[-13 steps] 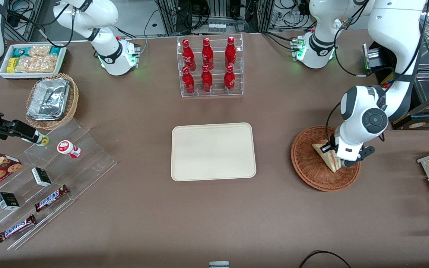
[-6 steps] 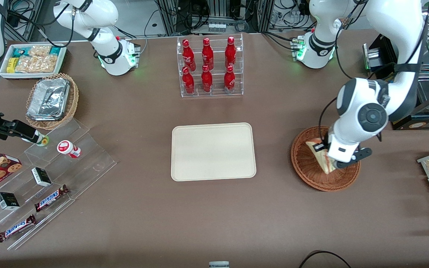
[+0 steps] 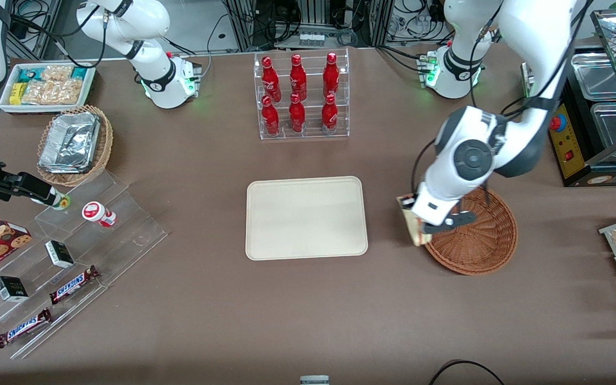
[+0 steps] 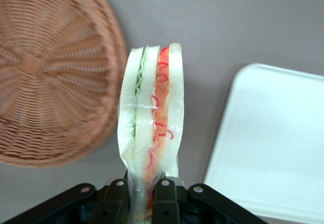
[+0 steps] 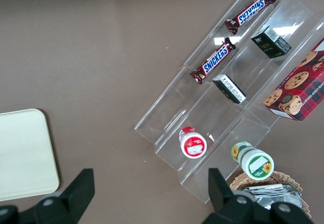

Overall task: Place sandwich from basket to tray
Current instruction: 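Lift the sandwich and carry it over the cream tray, then lower the sandwich onto the tray and open the left gripper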

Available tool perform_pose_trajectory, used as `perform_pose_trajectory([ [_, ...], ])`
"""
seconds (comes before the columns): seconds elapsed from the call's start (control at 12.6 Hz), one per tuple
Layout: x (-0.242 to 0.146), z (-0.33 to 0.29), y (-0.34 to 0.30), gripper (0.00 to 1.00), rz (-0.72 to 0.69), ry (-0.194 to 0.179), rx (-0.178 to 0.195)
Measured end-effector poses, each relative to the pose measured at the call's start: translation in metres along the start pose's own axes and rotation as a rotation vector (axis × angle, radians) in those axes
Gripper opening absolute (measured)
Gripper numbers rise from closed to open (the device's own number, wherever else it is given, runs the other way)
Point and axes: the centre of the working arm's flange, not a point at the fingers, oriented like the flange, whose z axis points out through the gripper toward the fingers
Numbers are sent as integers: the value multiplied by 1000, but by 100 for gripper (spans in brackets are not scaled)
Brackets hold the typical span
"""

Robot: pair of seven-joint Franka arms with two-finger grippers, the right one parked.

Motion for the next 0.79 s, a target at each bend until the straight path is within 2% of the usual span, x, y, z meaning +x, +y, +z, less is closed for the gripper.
perform_pose_trajectory([
  [0.47, -38, 16, 119, 15, 57, -24, -49],
  [0.79, -67, 48, 189, 15, 34, 5, -19],
])
